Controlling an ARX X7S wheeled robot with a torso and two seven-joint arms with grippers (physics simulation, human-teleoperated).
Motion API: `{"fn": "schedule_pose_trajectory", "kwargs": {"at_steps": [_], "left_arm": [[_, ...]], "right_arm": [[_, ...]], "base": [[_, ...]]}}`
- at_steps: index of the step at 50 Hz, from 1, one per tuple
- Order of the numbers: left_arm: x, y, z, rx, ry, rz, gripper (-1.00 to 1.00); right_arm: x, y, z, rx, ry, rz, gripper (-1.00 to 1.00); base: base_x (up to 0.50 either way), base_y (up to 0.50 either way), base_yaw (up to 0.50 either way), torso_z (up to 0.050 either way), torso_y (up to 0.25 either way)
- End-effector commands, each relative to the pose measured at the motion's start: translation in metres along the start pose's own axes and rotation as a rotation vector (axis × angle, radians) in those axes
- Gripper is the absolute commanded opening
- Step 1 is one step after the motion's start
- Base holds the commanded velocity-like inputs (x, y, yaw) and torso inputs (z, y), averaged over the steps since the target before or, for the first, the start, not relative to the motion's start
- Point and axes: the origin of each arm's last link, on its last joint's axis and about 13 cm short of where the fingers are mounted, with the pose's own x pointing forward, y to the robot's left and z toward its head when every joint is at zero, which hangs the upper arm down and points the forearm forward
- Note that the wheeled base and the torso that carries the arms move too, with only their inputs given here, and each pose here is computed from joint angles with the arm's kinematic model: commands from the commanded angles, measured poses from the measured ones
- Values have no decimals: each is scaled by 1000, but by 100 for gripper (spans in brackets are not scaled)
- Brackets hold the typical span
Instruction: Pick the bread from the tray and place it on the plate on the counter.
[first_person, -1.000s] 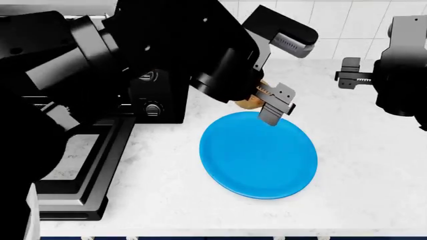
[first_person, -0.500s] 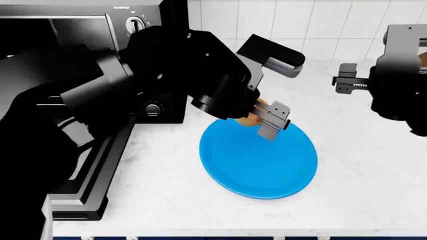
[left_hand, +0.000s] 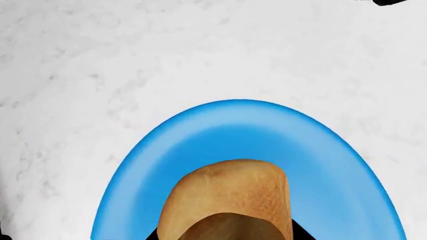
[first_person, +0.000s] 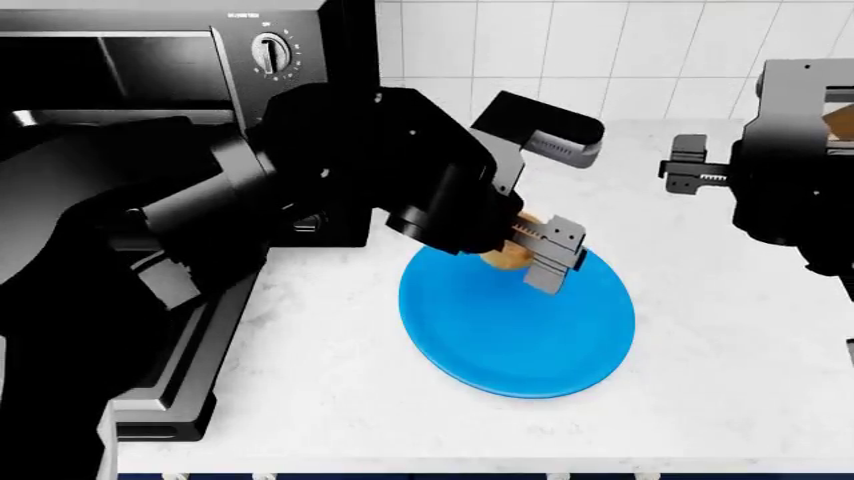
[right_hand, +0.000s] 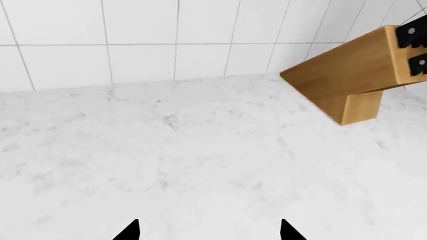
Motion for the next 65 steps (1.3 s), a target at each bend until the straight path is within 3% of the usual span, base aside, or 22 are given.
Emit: {"fn": "schedule_pose_trajectory", "kwargs": {"at_steps": [1,13,14,21,25,30,38,50,60,65], "left_arm": [[1,3,1,-50,6,-24,-100],[-20,-4,11,-51,1,-67,-100],[-22,-4,12,-47,0,-71,100],[-71,-7,41,-37,-116,-21,100],[-85,-3,48,-64,-151,13,100],[-108,2,68,-109,-359,119,100],[-141,0,82,-83,-510,189,100],[-206,-12,86,-76,-576,142,100],[-238,-16,77,-32,-600,129,100],[-243,-14,75,-26,-605,127,100]], "right_arm": [[3,1,-2,1,8,-4,100],[3,-1,-5,1,11,-12,100],[3,-1,-5,1,12,-13,100],[3,-2,-7,6,15,-14,100],[3,-2,-8,7,15,-13,100],[3,-2,-9,8,16,-14,100],[4,0,-8,3,14,-9,100],[-4,-4,1,9,-8,-5,100],[-34,-9,27,43,-89,60,100],[-59,-10,42,57,-173,151,100]], "base": [[0,0,0,0,10],[0,0,0,0,0],[0,0,0,0,0],[0,0,0,0,0],[0,0,0,0,0],[0,0,0,0,0],[0,0,0,0,0],[0,0,0,0,0],[0,0,0,0,0],[0,0,0,0,0]]}}
